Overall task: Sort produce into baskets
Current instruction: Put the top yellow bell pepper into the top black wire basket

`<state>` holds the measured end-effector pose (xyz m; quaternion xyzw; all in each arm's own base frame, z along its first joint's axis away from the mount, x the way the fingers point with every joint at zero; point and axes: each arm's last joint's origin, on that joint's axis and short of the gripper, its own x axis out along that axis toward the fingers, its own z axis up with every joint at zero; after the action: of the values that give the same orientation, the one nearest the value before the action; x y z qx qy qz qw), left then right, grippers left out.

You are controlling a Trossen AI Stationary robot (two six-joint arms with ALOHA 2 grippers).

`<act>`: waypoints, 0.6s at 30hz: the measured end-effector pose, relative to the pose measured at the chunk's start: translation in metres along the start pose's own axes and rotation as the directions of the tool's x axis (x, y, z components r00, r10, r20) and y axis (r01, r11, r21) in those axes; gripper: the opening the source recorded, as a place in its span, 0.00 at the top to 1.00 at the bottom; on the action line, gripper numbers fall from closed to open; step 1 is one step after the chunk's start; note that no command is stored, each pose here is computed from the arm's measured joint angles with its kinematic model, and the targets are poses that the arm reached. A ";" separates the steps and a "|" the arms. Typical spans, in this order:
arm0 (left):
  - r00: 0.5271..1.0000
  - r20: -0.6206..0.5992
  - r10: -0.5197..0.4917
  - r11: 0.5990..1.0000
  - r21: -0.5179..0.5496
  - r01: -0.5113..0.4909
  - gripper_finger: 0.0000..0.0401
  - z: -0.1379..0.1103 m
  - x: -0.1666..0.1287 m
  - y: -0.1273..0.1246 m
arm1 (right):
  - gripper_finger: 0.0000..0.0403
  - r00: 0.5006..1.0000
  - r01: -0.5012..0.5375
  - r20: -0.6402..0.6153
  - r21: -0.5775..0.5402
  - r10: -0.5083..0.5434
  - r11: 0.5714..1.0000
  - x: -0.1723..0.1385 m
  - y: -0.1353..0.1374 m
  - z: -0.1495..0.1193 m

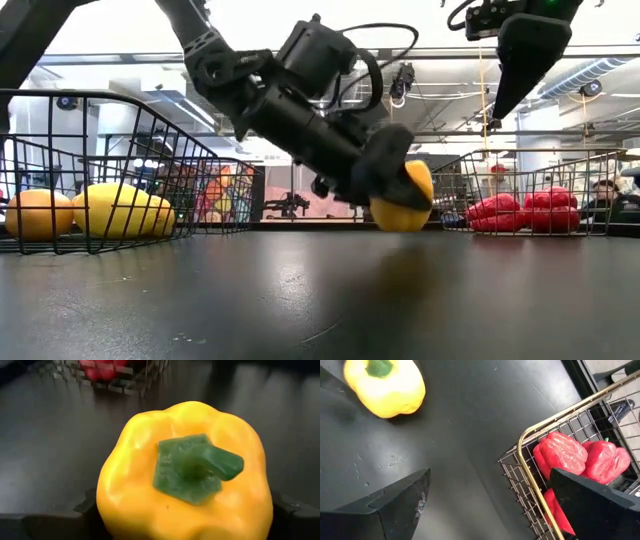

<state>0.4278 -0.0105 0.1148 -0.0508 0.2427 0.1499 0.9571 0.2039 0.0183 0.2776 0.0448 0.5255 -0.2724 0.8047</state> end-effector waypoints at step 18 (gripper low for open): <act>0.958 0.278 0.065 0.996 0.047 -0.081 0.22 0.115 -0.120 0.031 | 0.01 0.995 -0.050 -0.081 0.047 0.053 0.998 0.011 0.007 -0.013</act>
<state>0.3692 0.0072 0.2729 0.0073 0.1126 0.1837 0.9765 0.1992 0.0246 0.2608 0.0875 0.5505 -0.2611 0.7881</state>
